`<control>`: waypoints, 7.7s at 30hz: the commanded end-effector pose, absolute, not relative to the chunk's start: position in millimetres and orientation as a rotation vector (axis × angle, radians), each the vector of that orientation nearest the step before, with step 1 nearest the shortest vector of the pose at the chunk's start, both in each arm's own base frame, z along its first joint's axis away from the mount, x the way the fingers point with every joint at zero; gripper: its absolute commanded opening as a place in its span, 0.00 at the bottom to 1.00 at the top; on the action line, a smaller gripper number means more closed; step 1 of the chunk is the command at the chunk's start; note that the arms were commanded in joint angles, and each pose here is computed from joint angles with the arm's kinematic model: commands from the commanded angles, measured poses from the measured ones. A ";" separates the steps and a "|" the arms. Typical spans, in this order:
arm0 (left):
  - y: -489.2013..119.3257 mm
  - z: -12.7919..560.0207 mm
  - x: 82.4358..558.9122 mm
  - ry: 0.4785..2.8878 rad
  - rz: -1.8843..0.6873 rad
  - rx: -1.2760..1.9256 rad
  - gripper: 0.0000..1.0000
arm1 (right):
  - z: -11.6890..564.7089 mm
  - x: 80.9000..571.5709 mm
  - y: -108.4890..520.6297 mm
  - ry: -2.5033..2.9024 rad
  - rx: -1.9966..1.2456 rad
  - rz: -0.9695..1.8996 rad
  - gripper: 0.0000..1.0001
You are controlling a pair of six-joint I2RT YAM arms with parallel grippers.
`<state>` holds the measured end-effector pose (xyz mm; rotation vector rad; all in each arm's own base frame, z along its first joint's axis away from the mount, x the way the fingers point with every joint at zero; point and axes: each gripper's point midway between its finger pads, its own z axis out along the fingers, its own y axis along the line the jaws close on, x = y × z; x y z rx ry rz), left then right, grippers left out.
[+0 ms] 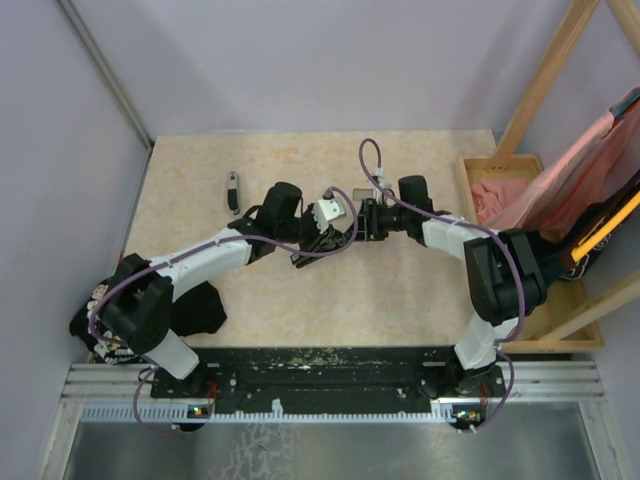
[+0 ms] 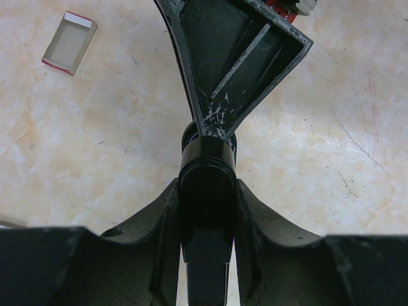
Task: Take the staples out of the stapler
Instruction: Unload the staple at the center of the board.
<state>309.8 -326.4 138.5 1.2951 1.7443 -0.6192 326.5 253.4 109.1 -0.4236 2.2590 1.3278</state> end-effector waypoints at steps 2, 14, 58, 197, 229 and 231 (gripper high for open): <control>-340.2 171.2 320.8 1.631 -0.643 1.258 0.00 | 120.2 323.6 265.2 2.211 -0.469 1.417 0.42; -342.2 170.5 319.4 1.637 -0.662 1.262 0.00 | 116.6 318.3 269.8 2.232 -0.448 1.488 0.10; -311.2 173.2 324.9 1.576 -0.672 1.145 0.00 | 31.3 338.3 236.1 2.479 -0.364 1.167 0.00; -300.6 189.1 318.1 1.495 -0.753 1.153 0.00 | 73.5 301.4 295.7 2.358 -0.327 1.860 0.00; -179.1 136.6 310.6 1.649 -0.318 1.171 0.00 | 76.5 338.7 252.3 2.334 -0.214 1.686 0.00; -175.5 130.8 309.1 1.660 -0.313 1.187 0.00 | 77.4 339.1 252.0 2.331 -0.216 1.683 0.00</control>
